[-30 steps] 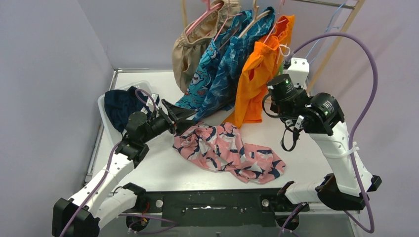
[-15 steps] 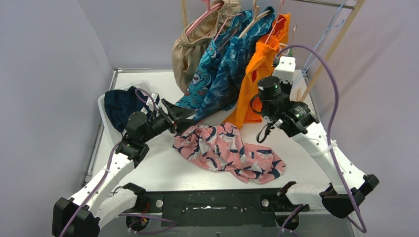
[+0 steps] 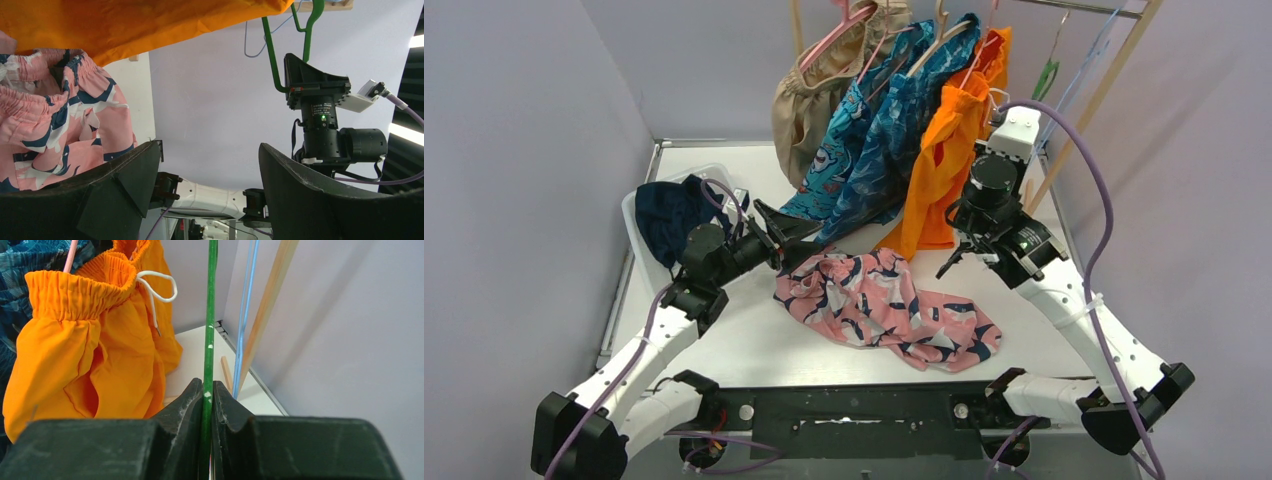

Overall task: Remove the shorts from the hanger
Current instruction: Place the hanger on the clothes rod.

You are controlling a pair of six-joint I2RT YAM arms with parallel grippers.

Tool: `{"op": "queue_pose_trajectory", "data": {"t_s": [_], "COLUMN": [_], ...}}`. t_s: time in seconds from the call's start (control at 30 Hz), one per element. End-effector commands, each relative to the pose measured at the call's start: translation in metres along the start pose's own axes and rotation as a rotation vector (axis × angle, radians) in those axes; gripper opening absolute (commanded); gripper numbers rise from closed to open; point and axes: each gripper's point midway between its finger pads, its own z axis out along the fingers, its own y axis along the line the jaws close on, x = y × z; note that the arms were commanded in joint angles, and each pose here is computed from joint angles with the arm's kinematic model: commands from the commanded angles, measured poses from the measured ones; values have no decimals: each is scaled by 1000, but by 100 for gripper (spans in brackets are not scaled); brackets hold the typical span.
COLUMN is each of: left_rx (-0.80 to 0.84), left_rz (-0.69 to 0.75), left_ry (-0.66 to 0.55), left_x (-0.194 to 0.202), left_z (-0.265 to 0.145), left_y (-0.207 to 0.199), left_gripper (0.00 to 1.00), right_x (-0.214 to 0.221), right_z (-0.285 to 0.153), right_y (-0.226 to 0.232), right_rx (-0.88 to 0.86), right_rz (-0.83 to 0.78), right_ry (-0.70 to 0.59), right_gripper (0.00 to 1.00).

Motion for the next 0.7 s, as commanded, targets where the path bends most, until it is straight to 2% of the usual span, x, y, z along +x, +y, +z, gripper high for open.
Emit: {"op": "queue_pose_trajectory", "data": {"t_s": [0.0, 0.3, 0.67], "left_rx": [66, 65, 73], "left_rz": [43, 42, 44], "left_ry": [6, 7, 10], "left_x": [0, -1, 0], "left_z": [-2, 0, -2], "left_y": [-16, -16, -18], "left_gripper": [72, 72, 72], "right_x": [-17, -36, -37], "right_z": [-4, 1, 32], "right_y": [-16, -15, -16], "right_rx": [31, 13, -3], "right_rz": [101, 81, 62], "right_ry": [-60, -108, -66], "right_gripper": [0, 0, 0]}}
